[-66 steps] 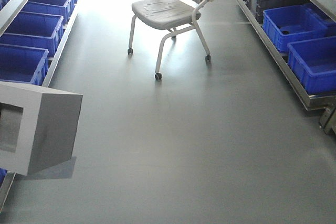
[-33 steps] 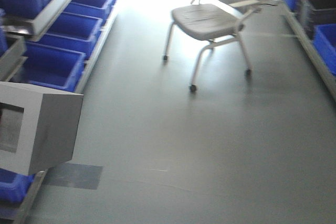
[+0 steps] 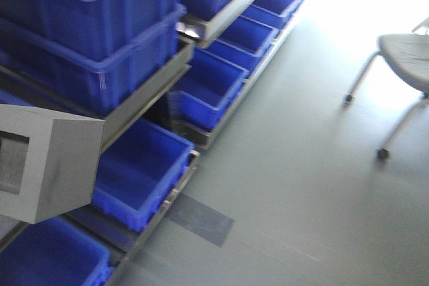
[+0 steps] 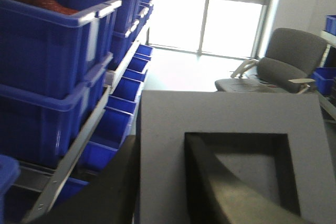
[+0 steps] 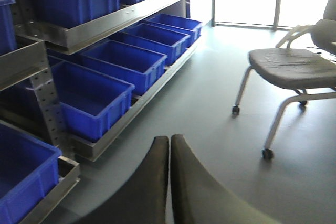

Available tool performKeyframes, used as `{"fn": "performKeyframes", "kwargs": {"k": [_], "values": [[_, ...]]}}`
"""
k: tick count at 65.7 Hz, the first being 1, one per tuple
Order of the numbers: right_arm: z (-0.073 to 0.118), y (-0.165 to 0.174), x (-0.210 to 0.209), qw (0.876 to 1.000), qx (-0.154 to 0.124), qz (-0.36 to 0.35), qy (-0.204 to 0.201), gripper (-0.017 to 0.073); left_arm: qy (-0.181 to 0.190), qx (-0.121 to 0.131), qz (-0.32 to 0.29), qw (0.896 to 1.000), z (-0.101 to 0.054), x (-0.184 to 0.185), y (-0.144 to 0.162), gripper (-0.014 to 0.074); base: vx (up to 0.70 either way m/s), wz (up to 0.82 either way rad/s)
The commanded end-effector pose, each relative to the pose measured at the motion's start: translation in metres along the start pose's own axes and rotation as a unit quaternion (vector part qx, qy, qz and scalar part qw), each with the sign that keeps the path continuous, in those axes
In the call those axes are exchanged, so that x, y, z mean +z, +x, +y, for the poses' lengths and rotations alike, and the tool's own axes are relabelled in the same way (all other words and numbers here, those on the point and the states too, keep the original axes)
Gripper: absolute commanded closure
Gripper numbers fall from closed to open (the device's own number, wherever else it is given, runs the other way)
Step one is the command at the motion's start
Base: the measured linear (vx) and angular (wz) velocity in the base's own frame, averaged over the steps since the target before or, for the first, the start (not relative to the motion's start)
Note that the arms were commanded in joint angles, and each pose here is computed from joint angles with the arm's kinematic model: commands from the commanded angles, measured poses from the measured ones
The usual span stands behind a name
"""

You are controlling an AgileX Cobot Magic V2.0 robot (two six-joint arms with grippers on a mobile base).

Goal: Sort gray base to blue bin
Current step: 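Turn the base to face the rack of blue bins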

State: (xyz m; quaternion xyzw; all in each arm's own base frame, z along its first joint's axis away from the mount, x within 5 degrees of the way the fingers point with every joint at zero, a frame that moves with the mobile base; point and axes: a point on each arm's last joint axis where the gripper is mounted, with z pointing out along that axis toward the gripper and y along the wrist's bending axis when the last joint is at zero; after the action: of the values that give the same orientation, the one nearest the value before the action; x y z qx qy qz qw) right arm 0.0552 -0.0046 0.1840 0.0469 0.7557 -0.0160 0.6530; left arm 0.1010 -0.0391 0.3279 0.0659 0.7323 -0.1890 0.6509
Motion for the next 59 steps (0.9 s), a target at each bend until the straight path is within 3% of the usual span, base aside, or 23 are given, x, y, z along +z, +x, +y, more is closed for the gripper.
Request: {"fn": "performKeyframes", "kwargs": {"k": [1,59], "values": [[0.0001,-0.0067,-0.0003,0.999,-0.007,-0.038,0.000,0.0564,0.009,-0.007,-0.070,0.997,-0.0031,-0.0032,-0.0201,0.0600,0.16,0.74],[0.0001,-0.0067,-0.0003,0.999,-0.007,-0.038,0.000,0.0564,0.009,-0.007,-0.070,0.997,-0.0031,-0.0032,-0.0201,0.0600,0.12,0.64]]}}
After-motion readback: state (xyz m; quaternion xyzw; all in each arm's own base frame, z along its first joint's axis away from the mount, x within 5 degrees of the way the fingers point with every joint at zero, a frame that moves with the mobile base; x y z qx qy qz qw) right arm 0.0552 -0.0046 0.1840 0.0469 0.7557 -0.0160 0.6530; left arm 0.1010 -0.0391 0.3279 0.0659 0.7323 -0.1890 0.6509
